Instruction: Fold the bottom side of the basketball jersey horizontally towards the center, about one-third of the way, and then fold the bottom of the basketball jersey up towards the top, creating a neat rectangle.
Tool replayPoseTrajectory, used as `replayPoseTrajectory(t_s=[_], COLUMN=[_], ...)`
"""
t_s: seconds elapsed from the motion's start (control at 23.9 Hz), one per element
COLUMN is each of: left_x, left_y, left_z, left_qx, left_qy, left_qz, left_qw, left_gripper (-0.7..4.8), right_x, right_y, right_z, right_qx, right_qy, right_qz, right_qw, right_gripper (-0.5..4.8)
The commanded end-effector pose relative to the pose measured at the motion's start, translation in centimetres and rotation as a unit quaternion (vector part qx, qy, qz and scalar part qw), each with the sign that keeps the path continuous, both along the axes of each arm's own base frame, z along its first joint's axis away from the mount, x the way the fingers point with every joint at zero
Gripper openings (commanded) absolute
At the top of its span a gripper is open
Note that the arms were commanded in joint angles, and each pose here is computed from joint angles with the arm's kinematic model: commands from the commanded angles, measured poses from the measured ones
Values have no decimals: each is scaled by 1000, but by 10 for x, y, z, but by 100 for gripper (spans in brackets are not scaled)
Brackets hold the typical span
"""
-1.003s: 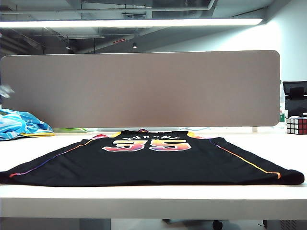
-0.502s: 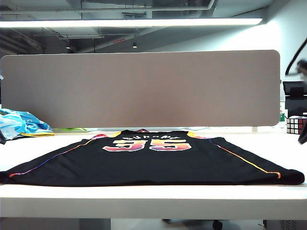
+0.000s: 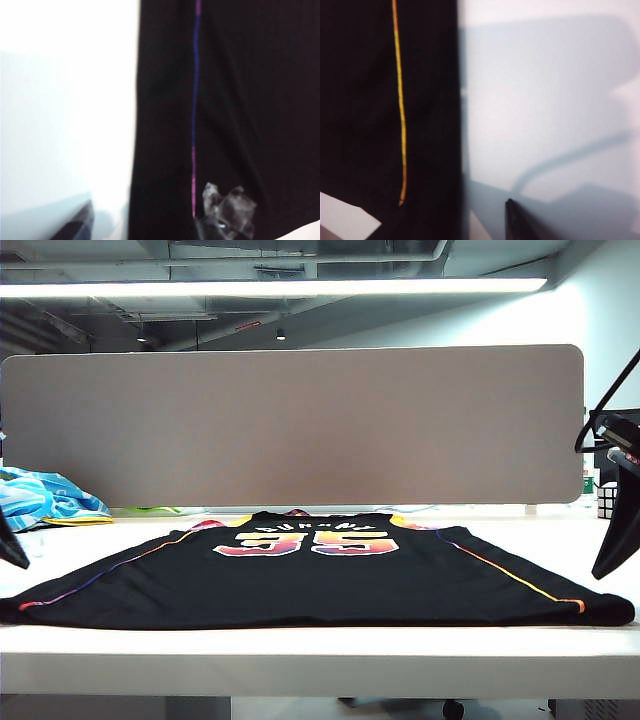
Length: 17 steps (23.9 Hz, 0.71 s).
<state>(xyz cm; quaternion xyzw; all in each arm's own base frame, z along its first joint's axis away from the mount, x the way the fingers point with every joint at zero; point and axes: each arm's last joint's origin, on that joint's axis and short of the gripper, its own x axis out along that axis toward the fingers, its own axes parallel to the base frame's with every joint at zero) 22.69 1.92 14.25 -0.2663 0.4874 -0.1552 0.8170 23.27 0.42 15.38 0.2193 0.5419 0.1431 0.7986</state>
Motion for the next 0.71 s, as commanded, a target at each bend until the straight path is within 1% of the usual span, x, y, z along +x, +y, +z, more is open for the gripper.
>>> replayPoseTrajectory(t_s=[0.04, 0.29, 0.42, 0.59, 0.71], left_x=[-3, -5, -9, -13, -16], left_y=[0, -7, -12, -16, -17], left_z=[-10, -13, -15, -17, -18], left_qx=[1, 1, 9, 35, 57], left_qy=[38, 57, 80, 104, 114], left_qz=[1, -17, -34, -39, -47], left_qw=[999, 998, 996, 993, 991], left_gripper=[247, 247, 247, 247, 247], right_x=[-2, -3, -4, -4, -5], right_y=[2, 3, 3, 3, 3], right_z=[-5, -4, -5, -4, -5], right_qx=[22, 43, 43, 50, 50], right_qy=[20, 25, 30, 30, 31], right_qz=[8, 16, 16, 19, 19], right_qw=[1000, 999, 998, 998, 998], right_gripper=[245, 245, 245, 245, 245])
